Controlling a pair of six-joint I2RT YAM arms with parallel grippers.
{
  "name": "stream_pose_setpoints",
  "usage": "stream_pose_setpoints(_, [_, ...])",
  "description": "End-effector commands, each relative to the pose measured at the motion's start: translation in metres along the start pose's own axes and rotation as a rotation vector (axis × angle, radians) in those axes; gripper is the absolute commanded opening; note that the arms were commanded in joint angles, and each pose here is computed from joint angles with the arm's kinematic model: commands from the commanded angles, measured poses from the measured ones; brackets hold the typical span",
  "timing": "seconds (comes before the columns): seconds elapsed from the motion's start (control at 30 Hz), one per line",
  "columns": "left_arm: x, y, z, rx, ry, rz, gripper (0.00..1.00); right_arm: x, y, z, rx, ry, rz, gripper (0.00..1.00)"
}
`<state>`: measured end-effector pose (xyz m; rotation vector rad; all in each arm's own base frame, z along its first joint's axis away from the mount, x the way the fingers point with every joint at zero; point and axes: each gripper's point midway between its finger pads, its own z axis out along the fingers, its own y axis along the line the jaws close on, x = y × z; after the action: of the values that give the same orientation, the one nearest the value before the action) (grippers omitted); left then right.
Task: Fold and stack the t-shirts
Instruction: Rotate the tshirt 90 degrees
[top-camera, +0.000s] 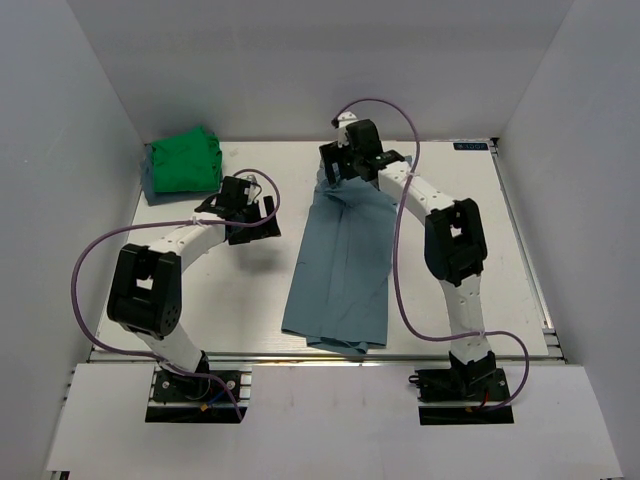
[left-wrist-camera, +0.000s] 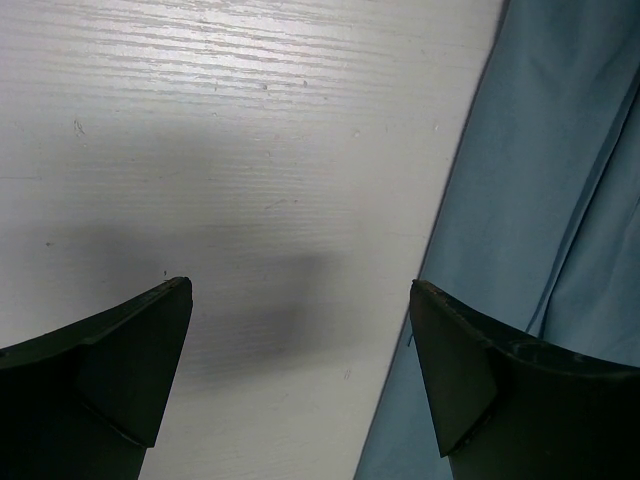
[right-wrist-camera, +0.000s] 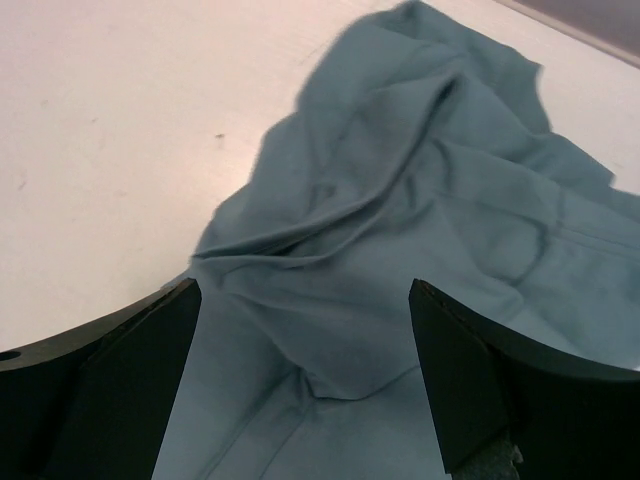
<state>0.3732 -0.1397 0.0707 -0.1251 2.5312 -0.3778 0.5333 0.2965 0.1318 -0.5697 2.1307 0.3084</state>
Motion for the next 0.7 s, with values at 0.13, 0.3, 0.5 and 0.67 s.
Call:
stream_pose_setpoints(0.13, [-0.012,-0.003,0.004,0.01,-0.013,0.018,1.0,-0.018,-0.051,-0.002,0.138,-0.045,0.198,0.9])
stream_pose_setpoints(0.3, [-0.013,-0.001,0.011,0.007,0.002,0.009,1.0,0.003,-0.095,0.009,0.348,-0.014,0.328,0.9])
stream_pose_setpoints(0.5, [-0.007,-0.001,0.016,0.017,0.026,0.007,1.0,0.014,-0.096,0.048,0.332,0.005,0.273,0.9])
stream_pose_setpoints(0.67, [-0.008,-0.002,0.018,0.017,0.026,0.007,1.0,-0.007,-0.057,0.072,0.12,-0.085,0.293,0.9])
